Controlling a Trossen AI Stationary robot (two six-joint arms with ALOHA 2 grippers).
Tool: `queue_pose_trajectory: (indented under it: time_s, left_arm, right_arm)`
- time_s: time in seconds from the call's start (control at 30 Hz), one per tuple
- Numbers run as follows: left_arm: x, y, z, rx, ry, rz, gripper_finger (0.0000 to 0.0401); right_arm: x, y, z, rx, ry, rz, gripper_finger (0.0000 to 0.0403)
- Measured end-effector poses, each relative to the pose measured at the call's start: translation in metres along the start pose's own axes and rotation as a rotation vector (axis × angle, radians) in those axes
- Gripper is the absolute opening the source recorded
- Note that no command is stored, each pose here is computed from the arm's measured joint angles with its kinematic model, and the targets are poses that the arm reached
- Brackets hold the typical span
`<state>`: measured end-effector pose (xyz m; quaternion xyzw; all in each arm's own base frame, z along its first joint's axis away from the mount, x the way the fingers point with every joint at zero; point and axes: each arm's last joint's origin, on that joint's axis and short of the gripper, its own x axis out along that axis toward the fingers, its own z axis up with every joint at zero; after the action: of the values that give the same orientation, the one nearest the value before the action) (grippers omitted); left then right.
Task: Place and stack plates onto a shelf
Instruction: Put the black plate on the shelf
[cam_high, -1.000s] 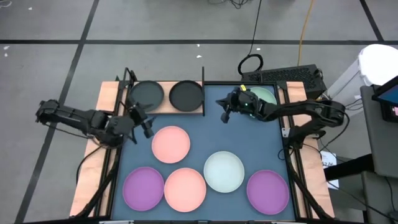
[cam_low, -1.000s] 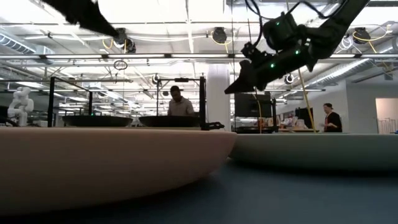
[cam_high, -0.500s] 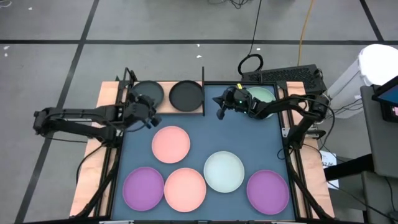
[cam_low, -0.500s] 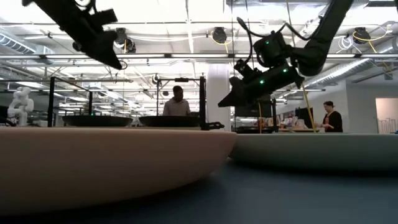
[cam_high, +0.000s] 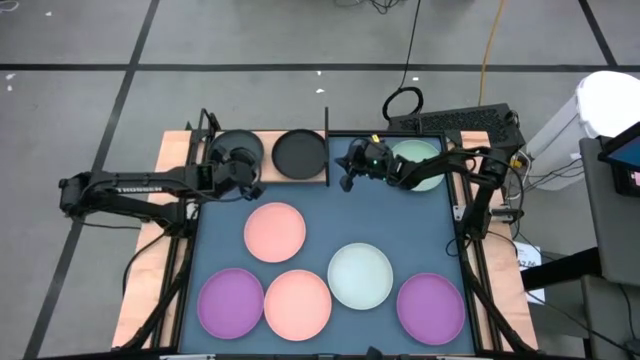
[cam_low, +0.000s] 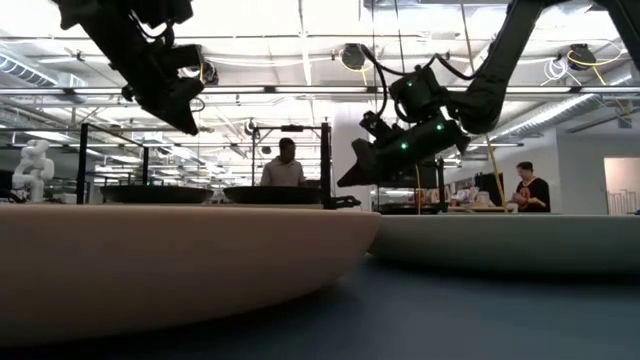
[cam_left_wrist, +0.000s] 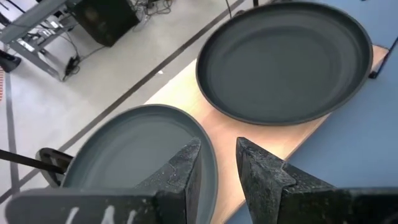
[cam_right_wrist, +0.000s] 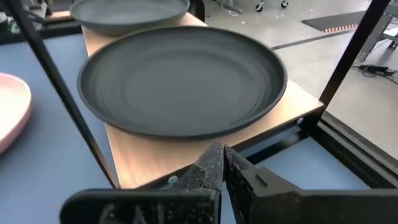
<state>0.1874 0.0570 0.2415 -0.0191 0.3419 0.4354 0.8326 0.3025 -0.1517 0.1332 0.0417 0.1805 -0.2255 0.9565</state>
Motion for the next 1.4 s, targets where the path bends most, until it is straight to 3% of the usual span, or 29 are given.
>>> queue_pose_trajectory:
  time_s: [1.17,1.4]
  left_arm:
    - [0.005,0.007,0.001,-0.05,0.013,0.031,0.0106]
    - [0.006,0.007,0.005,-0.024,-0.018,0.028,0.0106]
  right_arm:
    - [0.004,0.0,0.001,0.042,-0.014,-0.028,0.0]
    - [0.019,0.0,-0.009,0.009,0.032,-0.027,0.0]
